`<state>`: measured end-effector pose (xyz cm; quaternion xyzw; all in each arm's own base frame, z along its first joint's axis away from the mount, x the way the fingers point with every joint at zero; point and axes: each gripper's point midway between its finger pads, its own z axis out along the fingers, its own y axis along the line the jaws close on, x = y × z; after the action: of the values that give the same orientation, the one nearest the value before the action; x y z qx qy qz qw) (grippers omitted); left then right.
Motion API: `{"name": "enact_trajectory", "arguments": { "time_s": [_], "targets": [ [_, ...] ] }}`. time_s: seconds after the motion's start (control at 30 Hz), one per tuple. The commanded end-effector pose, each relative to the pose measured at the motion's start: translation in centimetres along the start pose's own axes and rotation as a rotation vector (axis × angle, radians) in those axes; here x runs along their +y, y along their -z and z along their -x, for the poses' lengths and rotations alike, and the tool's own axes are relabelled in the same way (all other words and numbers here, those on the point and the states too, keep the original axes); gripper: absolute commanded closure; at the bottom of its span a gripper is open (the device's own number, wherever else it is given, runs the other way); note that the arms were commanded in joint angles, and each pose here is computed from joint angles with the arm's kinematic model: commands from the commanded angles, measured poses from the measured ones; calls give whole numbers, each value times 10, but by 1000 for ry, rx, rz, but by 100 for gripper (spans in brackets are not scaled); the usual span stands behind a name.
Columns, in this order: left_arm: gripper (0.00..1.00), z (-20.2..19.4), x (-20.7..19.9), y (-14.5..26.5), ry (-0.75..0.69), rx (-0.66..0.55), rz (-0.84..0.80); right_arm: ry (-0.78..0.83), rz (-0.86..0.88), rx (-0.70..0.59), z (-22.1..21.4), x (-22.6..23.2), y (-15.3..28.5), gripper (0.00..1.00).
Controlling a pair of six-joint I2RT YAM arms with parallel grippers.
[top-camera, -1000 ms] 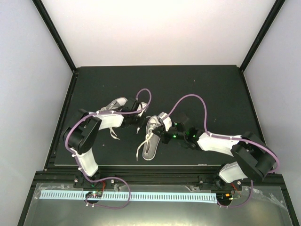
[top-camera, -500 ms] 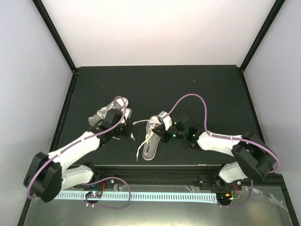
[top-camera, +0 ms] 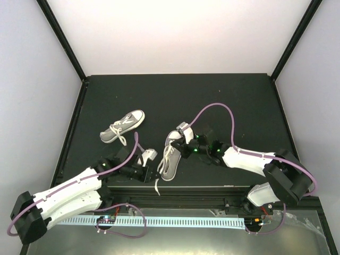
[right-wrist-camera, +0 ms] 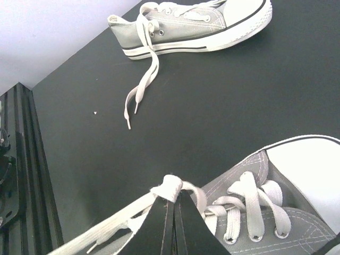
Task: Tie the shoes
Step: Wrap the shoelace around the shoelace.
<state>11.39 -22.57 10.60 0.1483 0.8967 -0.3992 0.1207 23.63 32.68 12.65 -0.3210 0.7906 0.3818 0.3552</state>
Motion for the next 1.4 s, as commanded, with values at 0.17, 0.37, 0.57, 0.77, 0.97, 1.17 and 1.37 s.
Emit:
{"name": "enact_trajectory", "arguments": {
  "time_s": [0.17, 0.37, 0.57, 0.77, 0.97, 1.17, 1.37],
  "targets": [
    [98, -7, -77, -22, -17, 71, -193, -4, 6, -16, 11, 3, -2, 98],
    [74, 10, -93, -44, -103, 40, -197, -14, 18, -19, 12, 5, -1, 98],
    [35, 54, -71, -20, -206, -114, -1, -12, 21, -23, 12, 7, 3, 98],
    [38, 93, -60, 18, -373, -356, 19, -14, 36, -24, 13, 10, 5, 98],
    [43, 107, -38, 15, -581, -423, 13, -25, 53, -38, 17, 14, 7, 98],
    [52, 120, -34, -1, -656, -371, -14, -33, 66, -31, 16, 17, 8, 98],
    [59, 132, -23, -14, -649, -340, -3, -47, 71, -34, 17, 18, 8, 98]
  ]
}}
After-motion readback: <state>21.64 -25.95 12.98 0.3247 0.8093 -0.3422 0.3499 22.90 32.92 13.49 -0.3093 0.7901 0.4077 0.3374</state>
